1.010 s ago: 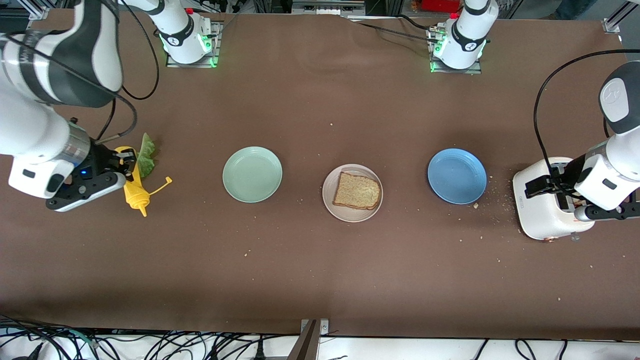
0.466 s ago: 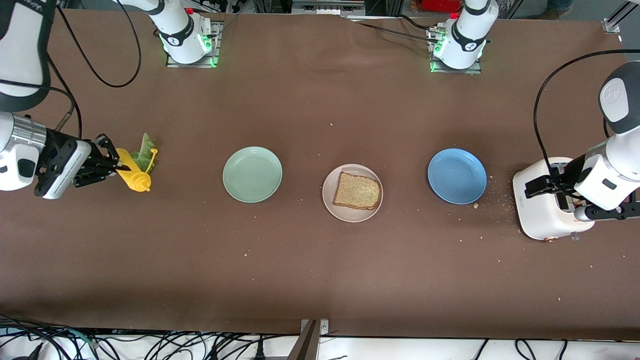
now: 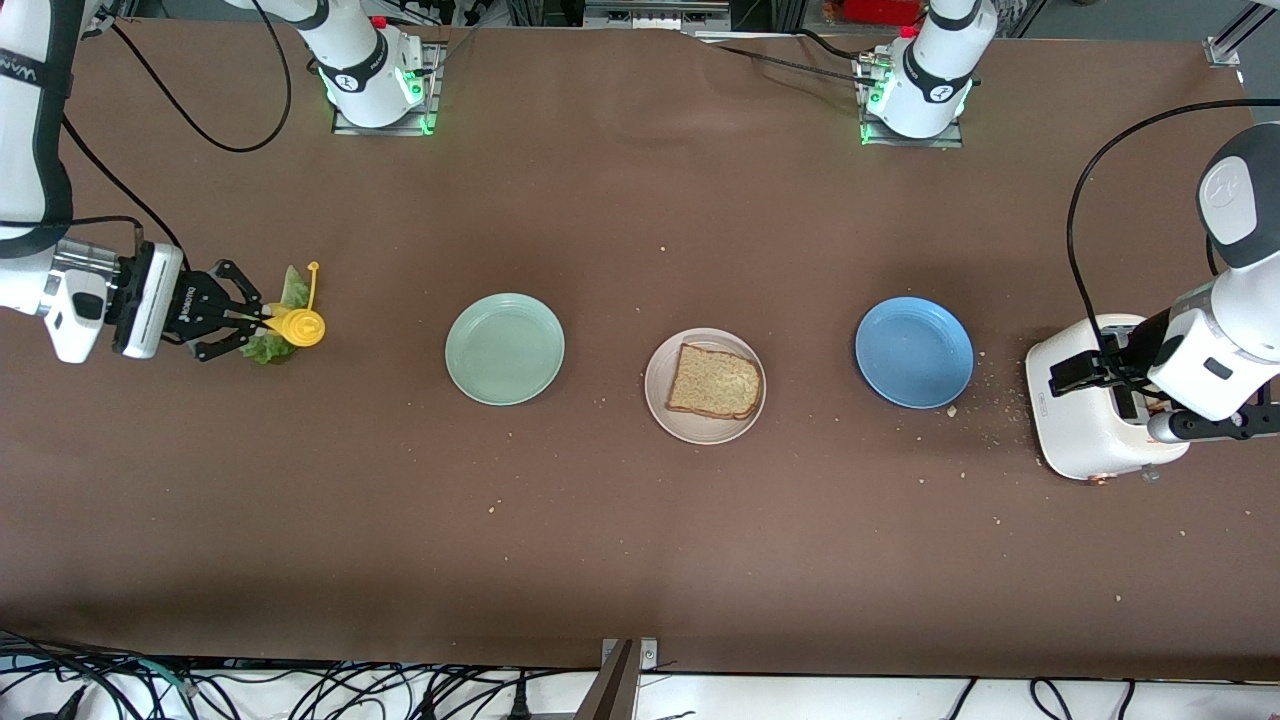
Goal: Make sandwich in beige plate with both arms
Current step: 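Carry the mustard bottle back beside the lettuce with the right gripper, then lower the mustard bottle onto the table with the right gripper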
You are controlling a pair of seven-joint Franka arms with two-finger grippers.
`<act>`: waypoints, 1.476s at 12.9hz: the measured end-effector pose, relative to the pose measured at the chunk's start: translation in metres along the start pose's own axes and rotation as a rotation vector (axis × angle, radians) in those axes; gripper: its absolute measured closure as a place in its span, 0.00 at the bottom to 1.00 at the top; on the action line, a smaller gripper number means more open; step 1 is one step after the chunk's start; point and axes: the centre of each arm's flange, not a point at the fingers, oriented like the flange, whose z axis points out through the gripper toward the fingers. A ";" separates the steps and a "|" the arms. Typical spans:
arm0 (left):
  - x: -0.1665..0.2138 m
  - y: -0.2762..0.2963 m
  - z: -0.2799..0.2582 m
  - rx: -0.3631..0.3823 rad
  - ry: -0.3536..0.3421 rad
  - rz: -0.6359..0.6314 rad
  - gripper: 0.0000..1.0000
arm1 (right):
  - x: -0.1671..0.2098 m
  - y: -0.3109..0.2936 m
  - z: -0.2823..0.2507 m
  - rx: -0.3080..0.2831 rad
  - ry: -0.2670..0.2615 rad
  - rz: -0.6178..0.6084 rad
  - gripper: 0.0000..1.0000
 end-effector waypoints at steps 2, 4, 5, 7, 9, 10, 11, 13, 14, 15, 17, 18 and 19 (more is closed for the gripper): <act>0.000 0.000 0.001 0.000 -0.001 0.000 0.00 | -0.032 -0.003 0.010 0.024 0.097 -0.089 0.96; 0.000 0.000 0.001 0.000 -0.002 0.000 0.00 | -0.065 -0.001 0.023 0.037 0.186 -0.169 0.96; 0.000 0.000 0.001 0.000 -0.002 0.000 0.00 | -0.081 0.002 0.033 0.045 0.230 -0.205 0.96; 0.000 0.000 0.002 0.000 -0.002 0.000 0.00 | -0.112 0.008 0.061 0.060 0.314 -0.250 0.96; 0.000 0.000 0.002 0.000 -0.002 0.000 0.00 | -0.141 0.012 0.090 0.074 0.375 -0.261 0.96; 0.000 0.000 0.002 0.000 -0.002 0.000 0.00 | -0.152 0.014 0.101 0.080 0.403 -0.269 0.96; 0.000 0.000 0.002 0.000 -0.002 0.000 0.00 | -0.162 0.014 0.109 0.083 0.429 -0.282 0.96; 0.000 0.000 0.002 0.000 -0.002 0.000 0.00 | -0.175 0.018 0.121 0.088 0.472 -0.316 0.96; 0.000 0.001 0.002 0.000 -0.002 0.001 0.00 | -0.179 0.019 0.124 0.093 0.493 -0.325 0.96; 0.000 0.001 0.002 0.000 -0.002 0.001 0.00 | -0.183 0.020 0.128 0.099 0.515 -0.323 0.96; 0.000 0.001 0.002 0.000 -0.003 0.001 0.00 | -0.190 0.019 0.139 0.116 0.582 -0.311 0.96; 0.000 0.001 0.002 0.000 -0.003 0.002 0.00 | -0.197 0.019 0.147 0.123 0.622 -0.298 0.96; 0.000 0.001 0.002 0.000 -0.003 0.002 0.00 | -0.206 0.020 0.154 0.125 0.657 -0.285 0.96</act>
